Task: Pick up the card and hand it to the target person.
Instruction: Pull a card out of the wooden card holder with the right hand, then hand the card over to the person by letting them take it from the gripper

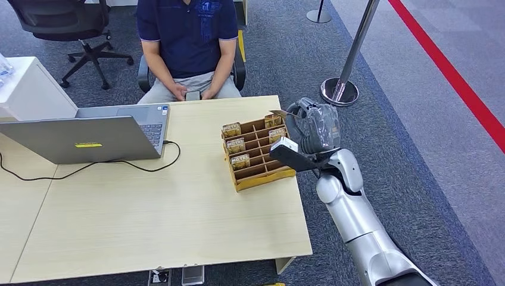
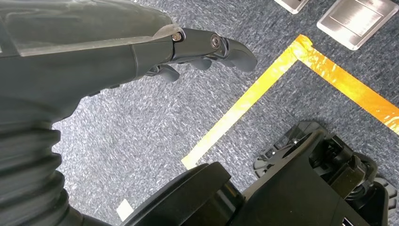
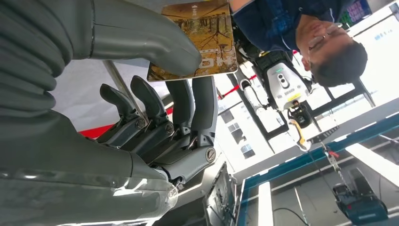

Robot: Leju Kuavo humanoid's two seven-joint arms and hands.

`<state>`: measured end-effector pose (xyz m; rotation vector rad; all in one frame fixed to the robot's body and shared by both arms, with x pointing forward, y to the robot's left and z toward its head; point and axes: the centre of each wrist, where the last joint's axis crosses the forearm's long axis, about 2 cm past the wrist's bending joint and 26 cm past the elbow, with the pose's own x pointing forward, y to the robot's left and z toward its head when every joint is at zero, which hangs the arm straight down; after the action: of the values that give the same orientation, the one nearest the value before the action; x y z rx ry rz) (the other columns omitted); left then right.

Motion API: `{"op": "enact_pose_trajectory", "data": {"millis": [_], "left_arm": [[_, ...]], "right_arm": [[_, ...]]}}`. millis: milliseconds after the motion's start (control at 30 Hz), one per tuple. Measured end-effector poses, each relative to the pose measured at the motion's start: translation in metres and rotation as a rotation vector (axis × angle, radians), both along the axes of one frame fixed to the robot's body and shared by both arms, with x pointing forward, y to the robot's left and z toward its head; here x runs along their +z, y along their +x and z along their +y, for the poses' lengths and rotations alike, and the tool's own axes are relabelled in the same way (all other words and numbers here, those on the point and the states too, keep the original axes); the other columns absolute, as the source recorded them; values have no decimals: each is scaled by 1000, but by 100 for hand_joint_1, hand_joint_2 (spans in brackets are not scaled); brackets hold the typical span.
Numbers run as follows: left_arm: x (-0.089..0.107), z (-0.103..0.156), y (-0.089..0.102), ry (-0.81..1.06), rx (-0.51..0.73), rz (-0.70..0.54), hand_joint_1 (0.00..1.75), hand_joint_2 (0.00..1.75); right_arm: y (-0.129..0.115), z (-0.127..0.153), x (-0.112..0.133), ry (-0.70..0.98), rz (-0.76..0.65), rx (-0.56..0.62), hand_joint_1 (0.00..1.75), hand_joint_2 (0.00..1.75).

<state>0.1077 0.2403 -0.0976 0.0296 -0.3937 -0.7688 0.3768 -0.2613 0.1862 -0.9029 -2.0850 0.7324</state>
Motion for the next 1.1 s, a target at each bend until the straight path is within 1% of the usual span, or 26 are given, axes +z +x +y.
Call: {"op": "enact_pose_trajectory", "data": {"millis": [367,700,1100], "left_arm": [[1,0,4,-9,-10,-20,0,175],[2,-1,6,-2,-14,-26,0,175],[2,-2,8,7,-22,-33,0,175]], "right_arm": [[21,19,14,59,-12,38,155,175],[45,59,28,72,28,112,155,175],[53,101,30,53,97,166,155,175]]}}
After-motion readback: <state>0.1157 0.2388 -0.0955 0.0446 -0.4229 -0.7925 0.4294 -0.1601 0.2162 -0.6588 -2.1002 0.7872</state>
